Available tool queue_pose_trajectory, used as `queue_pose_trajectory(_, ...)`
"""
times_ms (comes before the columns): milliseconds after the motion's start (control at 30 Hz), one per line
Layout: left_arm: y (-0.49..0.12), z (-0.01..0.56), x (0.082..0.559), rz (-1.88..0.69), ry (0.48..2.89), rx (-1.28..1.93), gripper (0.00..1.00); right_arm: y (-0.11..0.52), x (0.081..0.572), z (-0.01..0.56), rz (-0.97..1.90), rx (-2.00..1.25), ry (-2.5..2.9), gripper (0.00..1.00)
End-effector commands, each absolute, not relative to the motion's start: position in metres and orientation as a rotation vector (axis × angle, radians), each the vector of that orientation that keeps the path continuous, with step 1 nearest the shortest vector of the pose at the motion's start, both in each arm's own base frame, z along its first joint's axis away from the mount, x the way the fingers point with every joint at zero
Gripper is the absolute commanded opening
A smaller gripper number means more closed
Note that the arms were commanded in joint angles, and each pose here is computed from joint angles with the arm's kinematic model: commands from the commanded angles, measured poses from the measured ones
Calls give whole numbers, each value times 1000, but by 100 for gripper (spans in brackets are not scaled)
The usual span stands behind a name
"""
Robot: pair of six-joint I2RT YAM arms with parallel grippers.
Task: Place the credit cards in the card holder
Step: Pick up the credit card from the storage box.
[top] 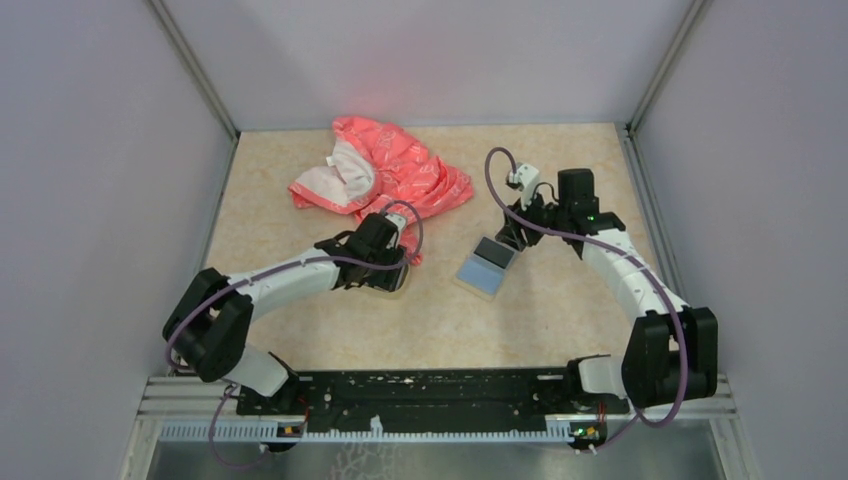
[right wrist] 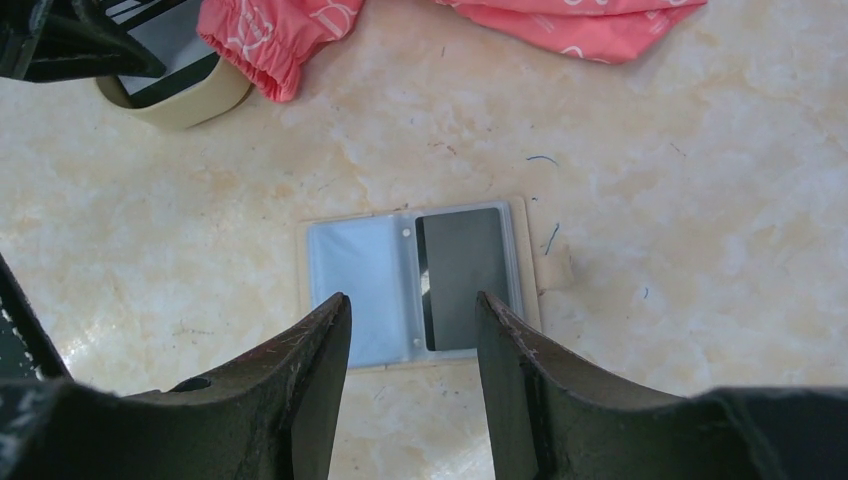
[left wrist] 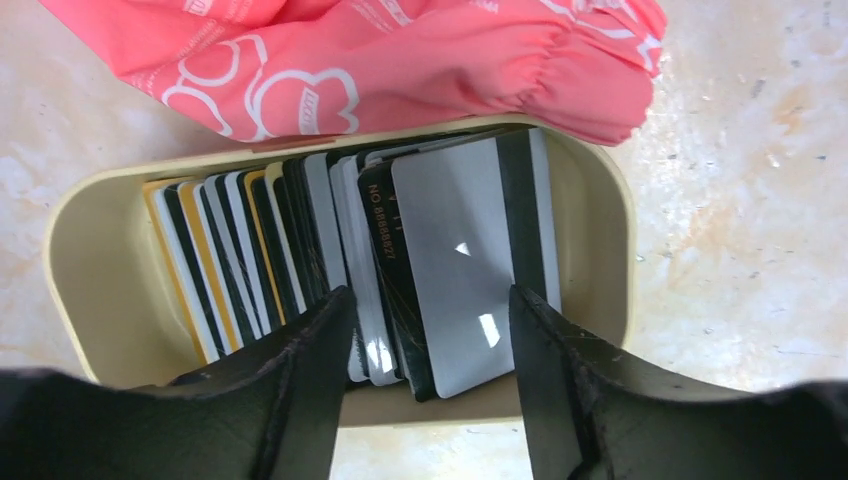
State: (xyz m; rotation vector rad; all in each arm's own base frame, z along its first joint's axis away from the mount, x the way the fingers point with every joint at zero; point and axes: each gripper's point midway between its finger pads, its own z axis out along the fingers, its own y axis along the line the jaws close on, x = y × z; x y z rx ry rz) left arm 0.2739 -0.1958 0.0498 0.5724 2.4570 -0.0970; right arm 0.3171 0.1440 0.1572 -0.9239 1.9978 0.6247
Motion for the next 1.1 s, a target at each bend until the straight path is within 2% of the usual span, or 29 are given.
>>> queue_pose_trajectory(0,-185,41,277,-2,2502,571,62,149,319,169,657,-948,1931,49)
queue_pose_trajectory(167,-182,35,275,27,2529,554,48,151,318,170,667,-952,1925,49)
queue_pose_trajectory(233,-186,40,274,-9,2524,553,41,150,318,169,668,-951,1929,49)
queue_pose_trajectory(367,-200,55,272,-130,2487,551,33,151,318,169,668,-954,1930,49)
queue_pose_trajectory(767,-236,82,255,-487,2410,586,34,151,318,170,669,-953,1926,49)
queue_pose_trajectory(1000,-233,65,258,-520,2447,566,34,151,316,172,674,-954,1921,49)
queue_pose_trajectory(1067,-232,58,259,-538,2468,548,37,151,316,172,673,-956,1920,49)
